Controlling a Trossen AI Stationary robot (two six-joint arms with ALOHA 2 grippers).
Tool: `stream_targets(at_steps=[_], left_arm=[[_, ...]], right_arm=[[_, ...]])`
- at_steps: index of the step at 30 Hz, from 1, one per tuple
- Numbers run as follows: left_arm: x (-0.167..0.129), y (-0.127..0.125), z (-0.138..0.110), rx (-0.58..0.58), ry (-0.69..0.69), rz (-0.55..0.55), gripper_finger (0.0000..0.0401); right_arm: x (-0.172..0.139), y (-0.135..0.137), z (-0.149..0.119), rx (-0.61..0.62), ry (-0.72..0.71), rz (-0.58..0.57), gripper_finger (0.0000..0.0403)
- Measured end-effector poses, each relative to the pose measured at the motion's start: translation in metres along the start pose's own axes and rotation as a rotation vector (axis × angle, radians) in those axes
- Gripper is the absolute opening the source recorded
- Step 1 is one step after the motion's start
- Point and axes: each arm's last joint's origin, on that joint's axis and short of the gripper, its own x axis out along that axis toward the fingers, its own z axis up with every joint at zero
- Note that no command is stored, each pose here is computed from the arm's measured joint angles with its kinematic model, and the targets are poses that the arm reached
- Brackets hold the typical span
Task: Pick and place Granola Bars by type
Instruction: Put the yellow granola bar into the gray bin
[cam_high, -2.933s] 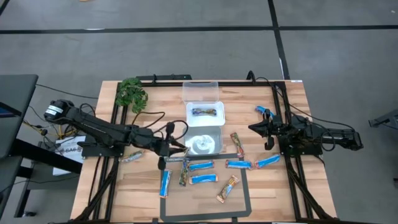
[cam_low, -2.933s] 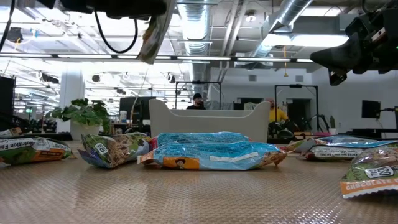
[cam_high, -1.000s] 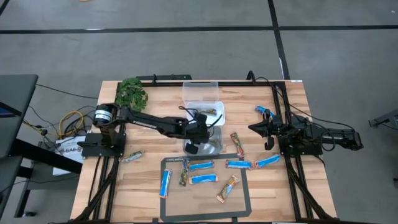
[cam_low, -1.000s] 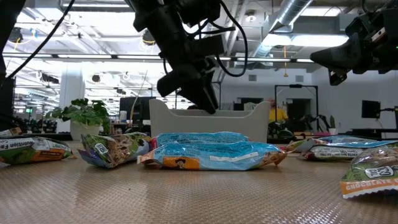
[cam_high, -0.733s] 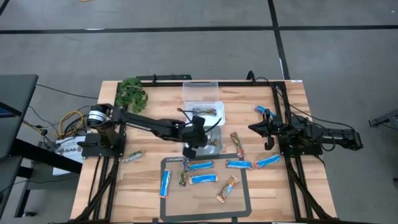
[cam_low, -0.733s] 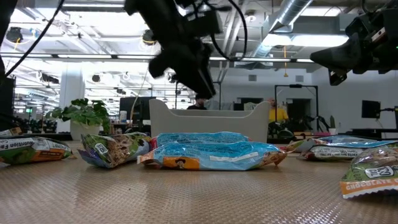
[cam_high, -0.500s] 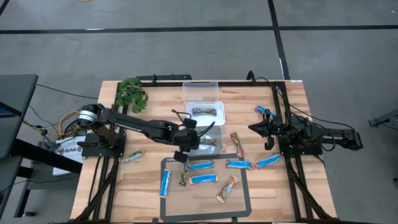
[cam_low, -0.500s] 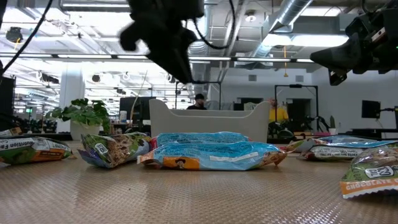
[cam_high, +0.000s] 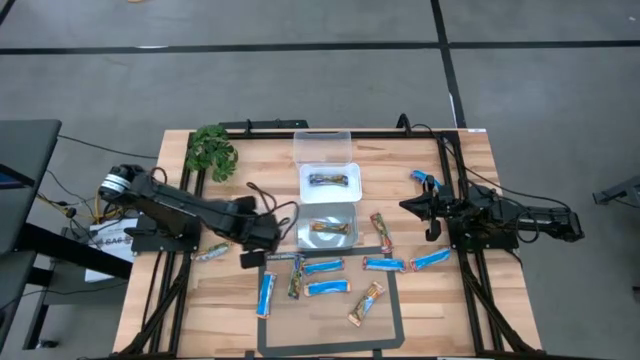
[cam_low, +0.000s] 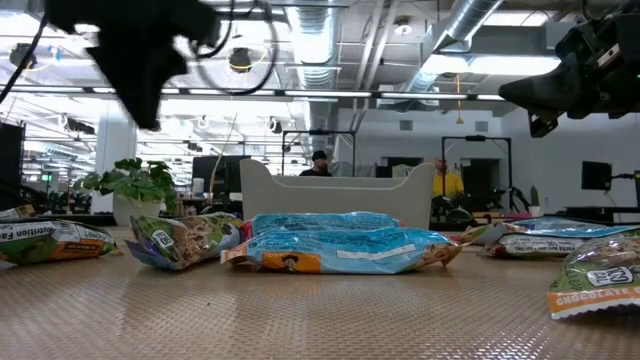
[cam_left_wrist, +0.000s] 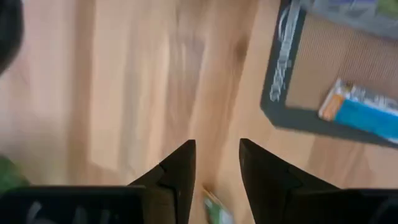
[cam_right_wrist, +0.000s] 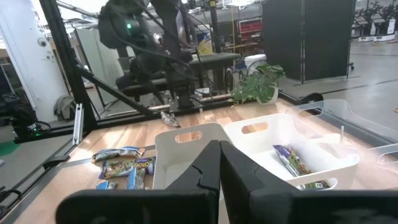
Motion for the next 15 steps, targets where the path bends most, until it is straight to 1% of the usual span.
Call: stream_targets(at_steps=[3, 8, 11, 15], left_arm=[[0.006, 0.004, -0.019, -0.117, 0.053, -0.042, 0.0116], [0.022, 0.012, -0.049, -0.304, 0.163, -0.078, 0.0116], [0.032, 0.016, -0.064, -0.368, 0.230, -0.095, 0.0116], [0.046, 0.021, -0.082, -0.427, 0.292, -0.076, 0.0116]], right_arm=[[0.000, 0.000, 0.000, 0.000, 0.000, -0.001, 0.0000], [0.000, 0.000, 0.000, 0.000, 0.000, 0.000, 0.0000], [0.000, 0.000, 0.000, 0.000, 0.000, 0.000, 0.0000], [0.000, 0.000, 0.000, 0.000, 0.000, 0.000, 0.0000]])
